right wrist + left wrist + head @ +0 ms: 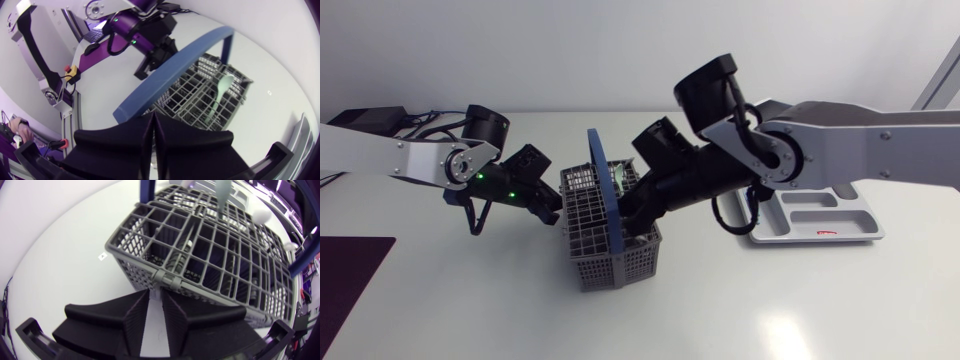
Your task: Unload the cutlery basket into the drawer organizer.
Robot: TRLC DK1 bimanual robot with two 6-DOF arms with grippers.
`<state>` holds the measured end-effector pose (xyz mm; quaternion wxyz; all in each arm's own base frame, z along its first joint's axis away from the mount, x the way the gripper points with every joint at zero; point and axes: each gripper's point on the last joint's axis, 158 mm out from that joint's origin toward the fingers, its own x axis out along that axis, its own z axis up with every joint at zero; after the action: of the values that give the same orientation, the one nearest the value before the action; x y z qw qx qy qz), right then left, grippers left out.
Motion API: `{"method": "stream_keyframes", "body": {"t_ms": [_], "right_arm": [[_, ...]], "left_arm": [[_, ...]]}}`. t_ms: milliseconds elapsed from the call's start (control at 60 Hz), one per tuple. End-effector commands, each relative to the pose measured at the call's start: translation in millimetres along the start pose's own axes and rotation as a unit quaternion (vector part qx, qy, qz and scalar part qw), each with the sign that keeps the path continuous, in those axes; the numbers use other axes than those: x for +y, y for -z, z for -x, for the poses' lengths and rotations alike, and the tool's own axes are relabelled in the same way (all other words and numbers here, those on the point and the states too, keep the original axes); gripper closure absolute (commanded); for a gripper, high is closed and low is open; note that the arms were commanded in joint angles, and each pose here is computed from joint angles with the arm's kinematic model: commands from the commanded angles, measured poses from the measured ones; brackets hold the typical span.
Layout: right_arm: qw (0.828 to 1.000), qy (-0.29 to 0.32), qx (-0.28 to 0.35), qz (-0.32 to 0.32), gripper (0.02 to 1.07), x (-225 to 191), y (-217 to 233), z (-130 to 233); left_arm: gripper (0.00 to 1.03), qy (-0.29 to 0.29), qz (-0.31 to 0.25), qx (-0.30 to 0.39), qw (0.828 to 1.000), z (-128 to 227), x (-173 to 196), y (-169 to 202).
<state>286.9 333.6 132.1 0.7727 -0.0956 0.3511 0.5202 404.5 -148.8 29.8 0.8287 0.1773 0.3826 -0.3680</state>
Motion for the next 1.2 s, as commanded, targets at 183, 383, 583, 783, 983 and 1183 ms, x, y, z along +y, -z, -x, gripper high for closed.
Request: {"method": "stream_keyframes", "body": {"t_ms": [183,383,583,783,983,1183], "right_arm": [[0.997,0.039,-0.061,-0.016,1.01,-31,-30,76],[0.991,0.076,-0.092,-0.056,1.00,-101,-28,117],[0.987,0.084,-0.090,-0.104,0.99,-162,-17,85],[0.987,0.068,-0.081,-0.122,0.99,-188,-22,42],[0.989,0.053,-0.063,-0.123,0.99,-202,-28,-2],[0.990,0.041,-0.042,-0.131,0.99,-219,-29,-37]], "left_arm": [[0.82,-0.050,0.026,-0.039,0.998,47,46,-19],[0.81,-0.017,-0.031,-0.074,0.997,130,-19,-24],[0.81,0.076,-0.090,-0.021,0.993,124,-113,-2],[0.81,0.132,-0.107,0.017,0.985,115,-152,19],[0.81,0.181,-0.131,0.057,0.973,105,-189,47],[0.81,0.203,-0.131,0.090,0.966,80,-192,65]]}}
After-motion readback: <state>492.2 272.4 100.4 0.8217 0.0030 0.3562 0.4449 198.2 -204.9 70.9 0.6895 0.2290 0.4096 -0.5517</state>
